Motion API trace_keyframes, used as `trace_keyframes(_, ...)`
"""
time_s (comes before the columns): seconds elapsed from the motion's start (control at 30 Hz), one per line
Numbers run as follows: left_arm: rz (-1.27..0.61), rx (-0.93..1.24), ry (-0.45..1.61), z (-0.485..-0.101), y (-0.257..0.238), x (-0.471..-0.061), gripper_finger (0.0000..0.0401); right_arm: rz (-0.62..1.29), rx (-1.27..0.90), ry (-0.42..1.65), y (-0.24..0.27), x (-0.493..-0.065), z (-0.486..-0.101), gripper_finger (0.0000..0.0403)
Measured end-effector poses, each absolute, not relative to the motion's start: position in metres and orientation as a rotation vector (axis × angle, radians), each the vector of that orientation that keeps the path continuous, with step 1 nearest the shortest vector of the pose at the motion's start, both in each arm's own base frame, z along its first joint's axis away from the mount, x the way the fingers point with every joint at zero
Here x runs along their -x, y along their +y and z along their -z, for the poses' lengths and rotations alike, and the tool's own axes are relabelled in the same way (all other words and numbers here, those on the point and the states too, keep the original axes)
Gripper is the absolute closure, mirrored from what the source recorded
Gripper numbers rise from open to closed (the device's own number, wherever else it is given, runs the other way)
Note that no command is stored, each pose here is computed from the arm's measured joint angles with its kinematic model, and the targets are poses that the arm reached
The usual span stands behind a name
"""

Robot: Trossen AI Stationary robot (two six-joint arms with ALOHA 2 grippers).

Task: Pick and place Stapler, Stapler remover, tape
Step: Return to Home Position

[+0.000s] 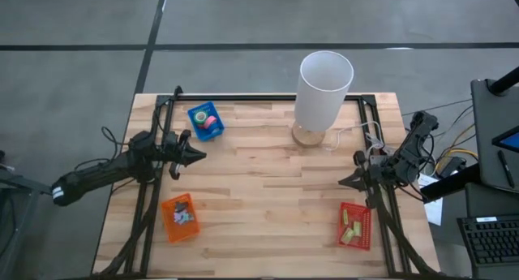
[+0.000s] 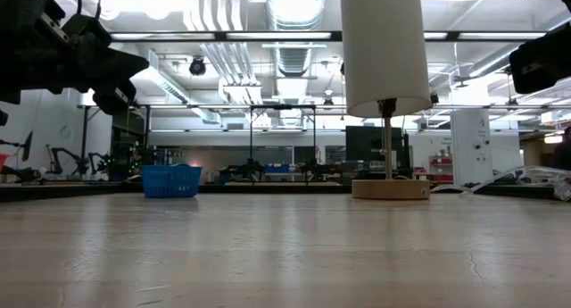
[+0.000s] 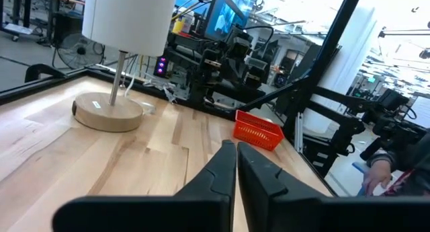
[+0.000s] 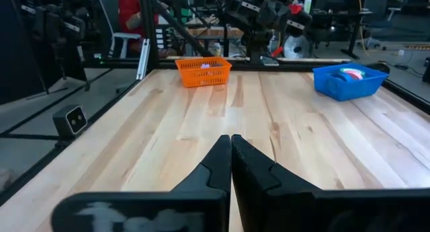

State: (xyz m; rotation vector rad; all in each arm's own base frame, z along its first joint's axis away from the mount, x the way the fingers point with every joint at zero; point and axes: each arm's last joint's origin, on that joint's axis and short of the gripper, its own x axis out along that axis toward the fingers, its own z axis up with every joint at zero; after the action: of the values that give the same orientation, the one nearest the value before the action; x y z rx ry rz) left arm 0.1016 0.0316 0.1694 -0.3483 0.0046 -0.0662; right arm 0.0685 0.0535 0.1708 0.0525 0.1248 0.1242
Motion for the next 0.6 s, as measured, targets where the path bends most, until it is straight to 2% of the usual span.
trace_keyframes(0.6,0.066,0.349,0.005,-0.1694,0.0316,-0.1016,0.0387,-0.124,-0.05,0.125,0.0535,-0.0685,-0.1708,0.0394)
